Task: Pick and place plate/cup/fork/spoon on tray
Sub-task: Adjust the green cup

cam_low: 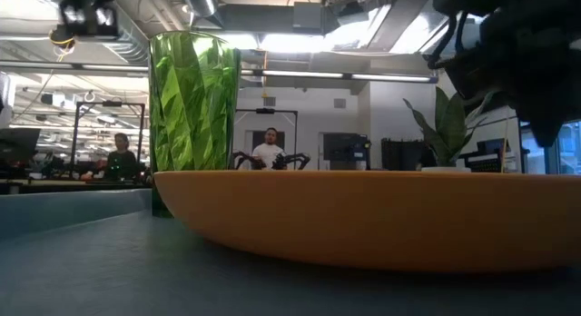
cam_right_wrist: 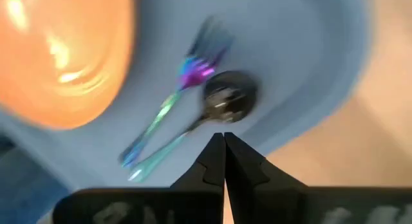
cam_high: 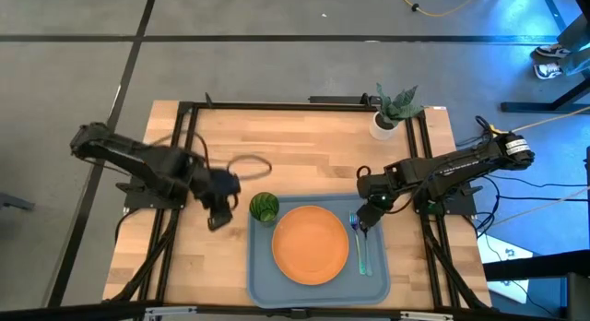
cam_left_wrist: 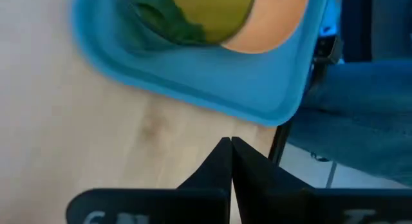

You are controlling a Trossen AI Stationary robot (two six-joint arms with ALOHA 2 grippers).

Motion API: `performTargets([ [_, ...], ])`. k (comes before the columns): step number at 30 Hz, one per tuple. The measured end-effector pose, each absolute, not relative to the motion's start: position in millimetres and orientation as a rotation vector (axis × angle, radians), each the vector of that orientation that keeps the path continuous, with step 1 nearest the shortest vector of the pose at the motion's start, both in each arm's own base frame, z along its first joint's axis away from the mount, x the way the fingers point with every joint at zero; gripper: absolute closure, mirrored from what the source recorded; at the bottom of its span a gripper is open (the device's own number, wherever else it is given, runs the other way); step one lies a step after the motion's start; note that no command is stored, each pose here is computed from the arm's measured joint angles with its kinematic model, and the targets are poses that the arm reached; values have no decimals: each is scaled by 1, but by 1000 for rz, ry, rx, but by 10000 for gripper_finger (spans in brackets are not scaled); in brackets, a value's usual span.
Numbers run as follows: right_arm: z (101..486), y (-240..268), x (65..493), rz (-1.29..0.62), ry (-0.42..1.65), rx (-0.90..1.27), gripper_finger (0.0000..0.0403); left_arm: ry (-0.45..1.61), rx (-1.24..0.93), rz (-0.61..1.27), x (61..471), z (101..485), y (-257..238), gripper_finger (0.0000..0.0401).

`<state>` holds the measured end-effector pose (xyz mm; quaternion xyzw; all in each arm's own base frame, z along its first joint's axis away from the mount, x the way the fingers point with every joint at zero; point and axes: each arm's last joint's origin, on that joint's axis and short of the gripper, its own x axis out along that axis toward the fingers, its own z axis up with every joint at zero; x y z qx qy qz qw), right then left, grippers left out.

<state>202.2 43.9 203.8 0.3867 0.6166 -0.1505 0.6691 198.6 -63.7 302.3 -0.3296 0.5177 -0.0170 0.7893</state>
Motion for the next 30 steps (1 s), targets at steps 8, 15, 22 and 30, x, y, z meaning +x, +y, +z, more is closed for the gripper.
performTargets([
  [8,205,57,202,-265,1398,869,400,1024,-687,-268,210,231,-106,401],
  [15,196,48,201,-382,1326,764,400,976,-724,-227,226,191,-122,401],
  [22,175,40,195,-375,1339,763,400,833,-891,-304,248,176,-159,401],
  [30,171,36,195,-305,1344,718,400,863,-869,-226,254,177,-197,401],
])
